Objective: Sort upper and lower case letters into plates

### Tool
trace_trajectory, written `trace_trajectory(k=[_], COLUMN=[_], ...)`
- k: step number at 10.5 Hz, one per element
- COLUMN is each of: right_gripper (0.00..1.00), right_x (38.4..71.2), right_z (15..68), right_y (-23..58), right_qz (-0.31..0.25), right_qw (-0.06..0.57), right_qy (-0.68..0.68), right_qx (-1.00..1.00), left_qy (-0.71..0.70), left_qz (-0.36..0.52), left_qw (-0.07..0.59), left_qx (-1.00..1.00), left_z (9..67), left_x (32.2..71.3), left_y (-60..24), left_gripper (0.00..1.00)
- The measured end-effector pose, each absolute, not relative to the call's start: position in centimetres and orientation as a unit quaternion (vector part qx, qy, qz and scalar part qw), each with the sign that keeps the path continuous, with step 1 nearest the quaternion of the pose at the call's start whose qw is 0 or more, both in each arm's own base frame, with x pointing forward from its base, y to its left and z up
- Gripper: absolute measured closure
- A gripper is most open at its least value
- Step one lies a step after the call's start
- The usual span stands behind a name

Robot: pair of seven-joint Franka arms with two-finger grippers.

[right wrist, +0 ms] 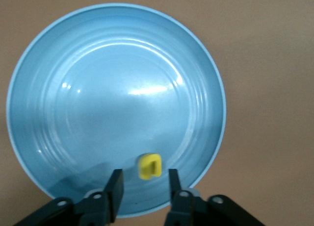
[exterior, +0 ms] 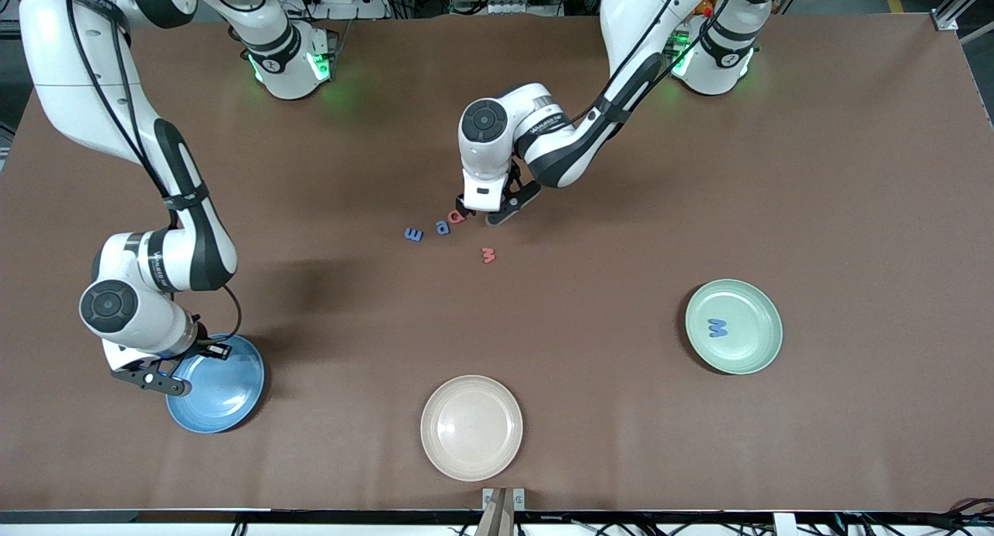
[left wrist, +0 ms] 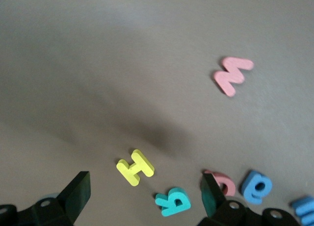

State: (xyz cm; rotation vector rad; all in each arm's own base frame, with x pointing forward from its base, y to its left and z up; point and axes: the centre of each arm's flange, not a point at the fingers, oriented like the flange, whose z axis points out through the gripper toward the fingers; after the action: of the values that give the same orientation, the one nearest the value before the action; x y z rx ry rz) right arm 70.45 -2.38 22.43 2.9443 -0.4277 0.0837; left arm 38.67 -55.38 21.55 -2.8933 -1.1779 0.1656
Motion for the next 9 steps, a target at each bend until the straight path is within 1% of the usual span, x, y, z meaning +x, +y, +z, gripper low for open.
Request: trace_trajectory(k=[3, 4, 7, 9], right_gripper=[0.09, 0.0, 0.0, 0.0], right_x=[70.5, 70.5, 70.6, 70.3], right_z=[22.5, 22.5, 22.6, 22.4], right_y=[-0.6, -0.3, 1.6, 3.3], right_qz=[0.029, 0.029, 0.03, 0.02], right_qw=[0.08, 0.08, 0.078, 0.081], right_qy=[-0.131, -0.129, -0.115, -0.103], right_qx=[0.988, 0.988, 0.99, 0.991], left_qy=[-0.473, -0.498, -0.563, -0.575], left_qz=[0.037, 0.036, 0.032, 0.019], left_qw=[0.022, 0.026, 0.035, 0.04], left_qx=[-0.88, -0.866, -0.825, -0.817], left_z=[20.6, 20.3, 19.4, 18.5], left_x=[37.7, 37.6, 37.4, 37.2], left_y=[-55.6, -55.5, -55.3, -55.2], left_gripper=[0.0, 0.0, 0.0, 0.01])
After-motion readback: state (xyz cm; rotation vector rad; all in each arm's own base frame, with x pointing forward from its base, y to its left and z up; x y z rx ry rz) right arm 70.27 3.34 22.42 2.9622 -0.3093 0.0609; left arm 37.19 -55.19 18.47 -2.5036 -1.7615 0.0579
